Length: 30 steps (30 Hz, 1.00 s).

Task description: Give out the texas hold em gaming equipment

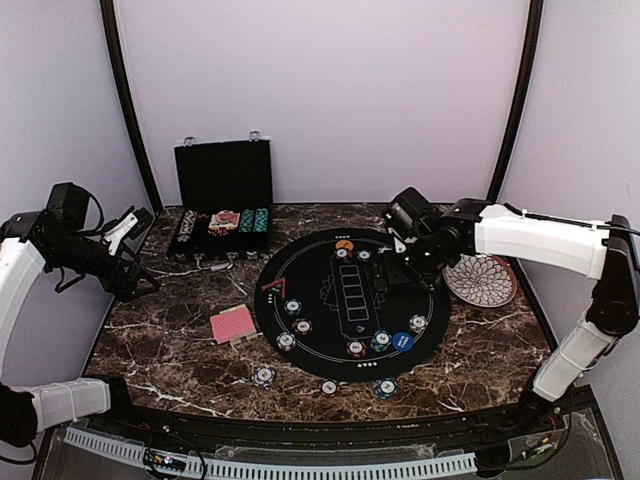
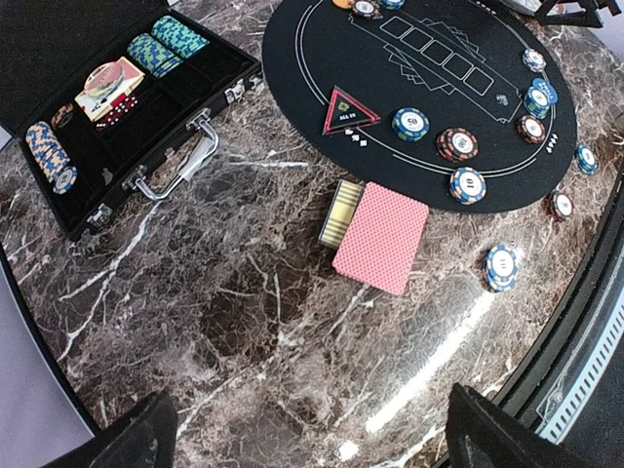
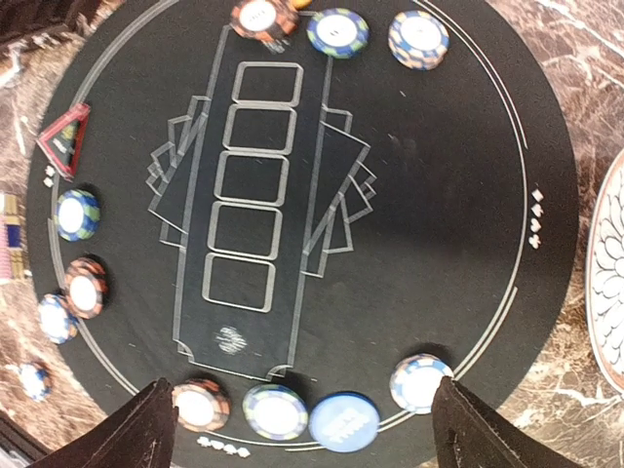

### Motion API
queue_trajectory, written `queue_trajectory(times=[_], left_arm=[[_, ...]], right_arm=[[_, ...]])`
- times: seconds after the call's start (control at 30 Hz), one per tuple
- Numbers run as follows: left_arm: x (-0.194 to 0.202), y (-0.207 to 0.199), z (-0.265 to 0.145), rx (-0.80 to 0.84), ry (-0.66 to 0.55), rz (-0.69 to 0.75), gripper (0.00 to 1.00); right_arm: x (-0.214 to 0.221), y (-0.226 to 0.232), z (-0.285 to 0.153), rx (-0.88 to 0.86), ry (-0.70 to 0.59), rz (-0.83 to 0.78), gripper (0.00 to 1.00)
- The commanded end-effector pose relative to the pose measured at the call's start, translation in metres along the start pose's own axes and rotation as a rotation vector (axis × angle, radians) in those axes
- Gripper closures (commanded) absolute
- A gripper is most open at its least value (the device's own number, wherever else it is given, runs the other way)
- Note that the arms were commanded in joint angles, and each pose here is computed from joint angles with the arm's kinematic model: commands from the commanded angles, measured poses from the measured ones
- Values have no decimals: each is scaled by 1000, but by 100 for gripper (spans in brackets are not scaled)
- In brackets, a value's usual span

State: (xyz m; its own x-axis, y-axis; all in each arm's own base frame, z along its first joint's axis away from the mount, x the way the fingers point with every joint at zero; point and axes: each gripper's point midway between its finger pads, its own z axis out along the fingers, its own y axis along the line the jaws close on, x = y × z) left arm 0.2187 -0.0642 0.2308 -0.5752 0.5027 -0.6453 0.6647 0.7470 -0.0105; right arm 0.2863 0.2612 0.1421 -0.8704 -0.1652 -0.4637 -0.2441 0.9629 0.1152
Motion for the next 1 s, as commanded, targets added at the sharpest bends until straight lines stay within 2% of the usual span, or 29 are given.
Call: queue_trajectory(times=[0.0, 0.37, 0.6, 0.77, 0.97], left_arm=[[-8, -2, 11, 63, -50, -25, 1], [10, -7, 34, 123, -20, 45, 1], [18, -16, 58, 187, 4, 119, 1], [33, -33, 94, 207, 102, 224, 1], [35, -41, 122, 226, 192, 246, 1]], right_arm=[[-14, 22, -11, -48, -36, 38, 8], [-30, 88, -2, -138, -92, 50, 8], [-27, 127, 10, -181, -63, 34, 7], [-25, 142, 15, -196, -48, 19, 7], [-25, 146, 16, -212, -49, 19, 6]])
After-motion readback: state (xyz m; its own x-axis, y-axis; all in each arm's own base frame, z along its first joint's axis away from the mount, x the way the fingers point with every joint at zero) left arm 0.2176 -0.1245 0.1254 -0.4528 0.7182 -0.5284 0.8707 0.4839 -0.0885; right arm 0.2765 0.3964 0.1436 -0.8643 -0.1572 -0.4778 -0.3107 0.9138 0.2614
